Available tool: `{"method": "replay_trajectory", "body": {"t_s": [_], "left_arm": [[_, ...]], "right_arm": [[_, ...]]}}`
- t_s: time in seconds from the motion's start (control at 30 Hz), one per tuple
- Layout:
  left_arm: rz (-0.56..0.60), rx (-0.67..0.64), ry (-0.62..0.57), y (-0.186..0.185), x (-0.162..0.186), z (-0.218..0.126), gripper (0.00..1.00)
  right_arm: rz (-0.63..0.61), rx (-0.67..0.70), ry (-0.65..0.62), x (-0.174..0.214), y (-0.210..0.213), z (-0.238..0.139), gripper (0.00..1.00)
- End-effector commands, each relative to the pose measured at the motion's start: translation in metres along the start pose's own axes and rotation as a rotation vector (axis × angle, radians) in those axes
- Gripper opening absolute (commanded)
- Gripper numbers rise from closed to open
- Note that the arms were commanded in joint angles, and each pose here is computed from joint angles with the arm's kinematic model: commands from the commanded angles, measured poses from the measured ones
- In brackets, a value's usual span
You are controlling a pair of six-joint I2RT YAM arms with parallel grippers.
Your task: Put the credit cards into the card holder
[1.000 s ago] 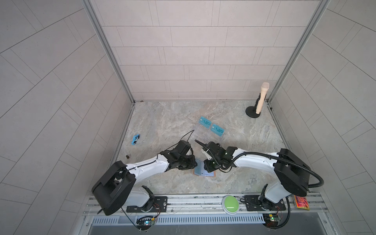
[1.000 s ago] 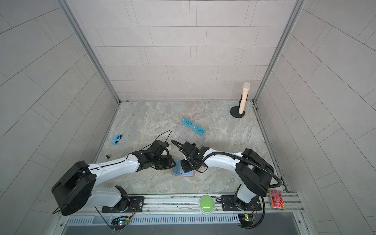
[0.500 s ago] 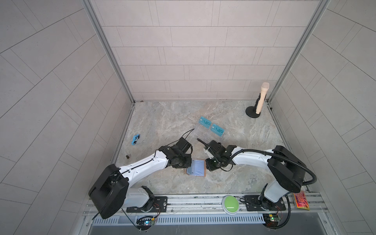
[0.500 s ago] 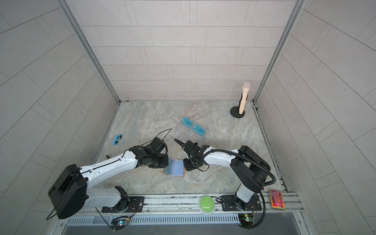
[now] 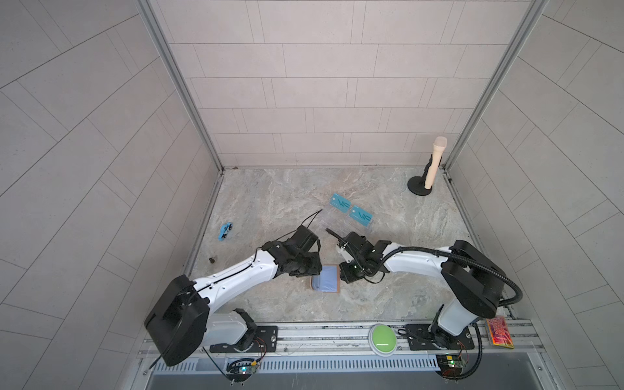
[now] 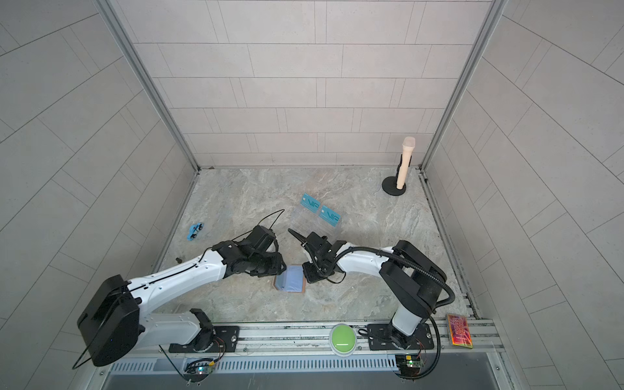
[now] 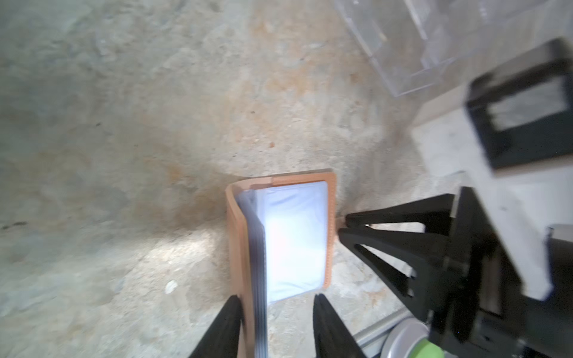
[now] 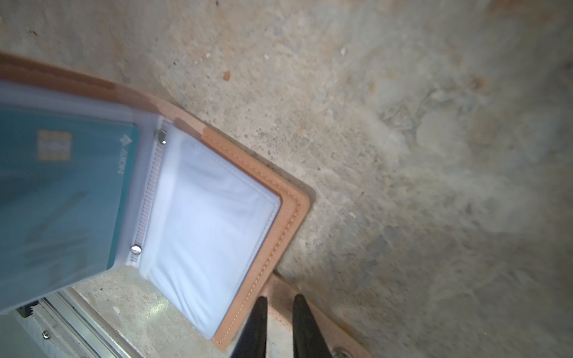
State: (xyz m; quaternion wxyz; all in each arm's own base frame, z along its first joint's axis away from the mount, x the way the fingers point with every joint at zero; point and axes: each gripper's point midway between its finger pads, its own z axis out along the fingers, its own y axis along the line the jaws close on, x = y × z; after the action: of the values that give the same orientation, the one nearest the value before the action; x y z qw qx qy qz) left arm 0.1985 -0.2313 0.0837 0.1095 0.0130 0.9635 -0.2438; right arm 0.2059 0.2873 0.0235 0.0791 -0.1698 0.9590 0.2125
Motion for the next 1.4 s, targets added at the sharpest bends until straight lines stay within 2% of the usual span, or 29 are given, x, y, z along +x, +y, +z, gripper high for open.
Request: {"method": "replay_trajectory", "body": {"t_s": [0.0,0.23,0.43,0.6,0.87,1.1,1.37], "left_arm": [[0.015,0.138,0.007,-0.026,0.001,-0.001,0.44],[0.013,0.161,0.020,-0.025,0.005,0.009,0.48],[-0.005,0.250,0.015,-0.036,0.002,0.025,0.48],[-0.006,0.254,0.007,-0.033,0.002,0.031,0.47],[-0.052,0.274,-0.027,-0.026,0.000,0.047,0.46],[-0.066,0.233,-0.031,-0.014,0.003,0.053,0.46],[-0.110,0.224,-0.033,-0.005,0.007,0.062,0.46]], "right_arm": [[0.034,-0.008,0.029,0.007,-0.005,0.010,0.19],[0.075,-0.050,-0.009,-0.004,-0.005,-0.002,0.18],[0.084,-0.091,-0.062,-0.018,0.000,-0.028,0.18],[0.093,-0.139,-0.087,-0.022,0.010,-0.038,0.17],[0.136,-0.247,-0.066,-0.021,0.025,-0.027,0.16],[0.145,-0.289,-0.057,-0.022,0.032,-0.023,0.16],[0.154,-0.262,-0.015,-0.015,0.027,-0.003,0.14]]}}
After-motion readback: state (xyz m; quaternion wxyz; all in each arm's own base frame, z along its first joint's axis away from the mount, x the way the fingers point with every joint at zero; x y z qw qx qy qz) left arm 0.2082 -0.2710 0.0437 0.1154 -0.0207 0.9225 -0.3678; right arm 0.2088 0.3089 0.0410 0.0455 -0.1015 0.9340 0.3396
